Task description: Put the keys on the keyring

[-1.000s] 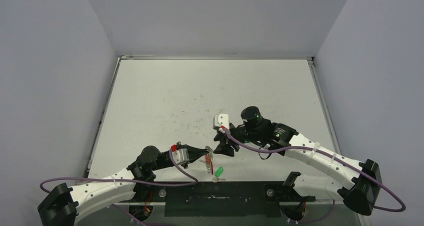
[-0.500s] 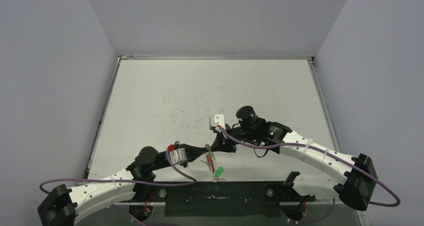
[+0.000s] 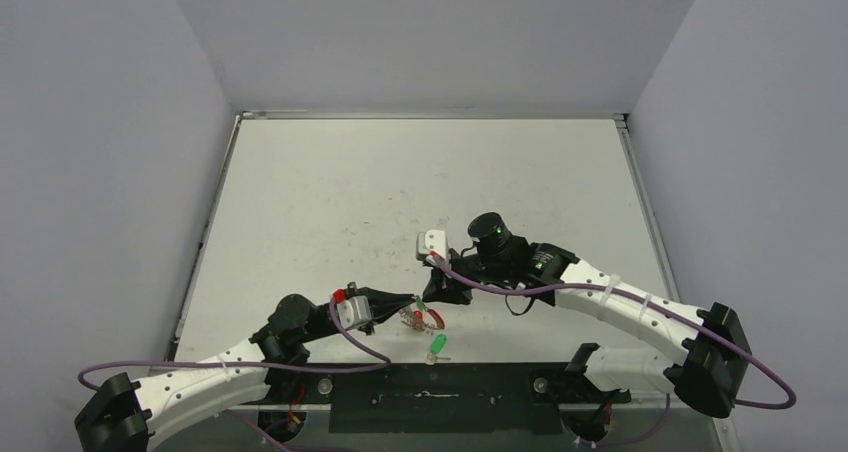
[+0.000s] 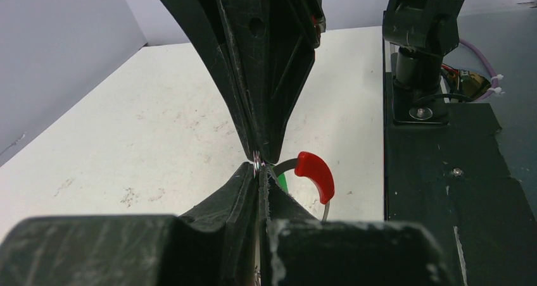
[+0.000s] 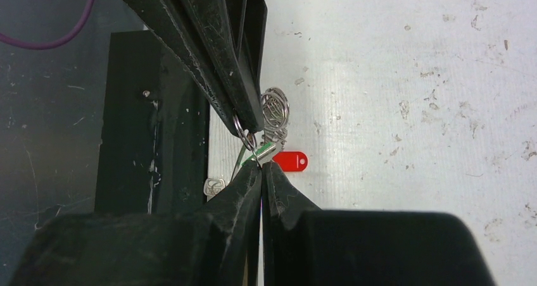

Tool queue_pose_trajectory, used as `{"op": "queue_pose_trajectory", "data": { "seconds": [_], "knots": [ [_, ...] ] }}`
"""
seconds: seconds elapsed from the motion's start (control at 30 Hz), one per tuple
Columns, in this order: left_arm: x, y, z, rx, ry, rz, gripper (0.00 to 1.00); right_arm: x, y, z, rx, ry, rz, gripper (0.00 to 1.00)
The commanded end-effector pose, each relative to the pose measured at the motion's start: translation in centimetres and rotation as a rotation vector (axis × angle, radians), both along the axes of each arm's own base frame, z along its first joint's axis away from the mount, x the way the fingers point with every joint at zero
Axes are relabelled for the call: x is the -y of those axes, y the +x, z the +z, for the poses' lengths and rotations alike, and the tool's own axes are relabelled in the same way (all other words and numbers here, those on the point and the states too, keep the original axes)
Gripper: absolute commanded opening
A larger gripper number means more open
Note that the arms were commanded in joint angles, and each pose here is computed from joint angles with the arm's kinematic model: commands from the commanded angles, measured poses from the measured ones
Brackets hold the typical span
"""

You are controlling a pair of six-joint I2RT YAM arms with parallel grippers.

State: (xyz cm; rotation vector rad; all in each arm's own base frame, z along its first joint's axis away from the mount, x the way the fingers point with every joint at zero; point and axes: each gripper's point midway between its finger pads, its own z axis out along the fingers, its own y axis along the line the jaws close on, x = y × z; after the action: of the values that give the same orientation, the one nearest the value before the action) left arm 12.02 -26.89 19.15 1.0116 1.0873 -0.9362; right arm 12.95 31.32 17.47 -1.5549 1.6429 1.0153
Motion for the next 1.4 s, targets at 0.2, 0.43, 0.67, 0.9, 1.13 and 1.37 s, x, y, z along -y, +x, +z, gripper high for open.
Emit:
{"op": "queue_pose_trajectory", "data": {
  "seconds": [0.2,0.43,0.67,0.9,1.13,1.37],
  "knots": [
    [-0.1,-0.1,2.1,0.038,-0.067,0.003,0.0,-0.9,0.4,-0.4,-0.01,0.006,0.024,0.0],
    [0.1,-0.1,1.9,0.029,-0.061,-0.007,0.0,-1.3,0.3,0.5,0.004,0.059,0.022,0.22],
    [0.2,-0.3,1.9,0.025,-0.062,-0.017,0.0,-0.9,0.6,1.9,0.081,0.125,0.0,0.47],
    [0.2,-0.4,2.0,0.021,-0.064,-0.023,0.0,-1.5,-0.1,2.9,0.088,0.191,0.055,0.44],
    [0.2,-0.4,2.1,0.025,-0.069,-0.024,0.0,-2.3,-0.1,1.9,0.056,0.186,0.072,0.36],
    [0.2,-0.5,2.1,0.023,-0.068,-0.026,0.0,-2.6,0.0,1.5,0.047,0.182,0.081,0.02]
  ]
}}
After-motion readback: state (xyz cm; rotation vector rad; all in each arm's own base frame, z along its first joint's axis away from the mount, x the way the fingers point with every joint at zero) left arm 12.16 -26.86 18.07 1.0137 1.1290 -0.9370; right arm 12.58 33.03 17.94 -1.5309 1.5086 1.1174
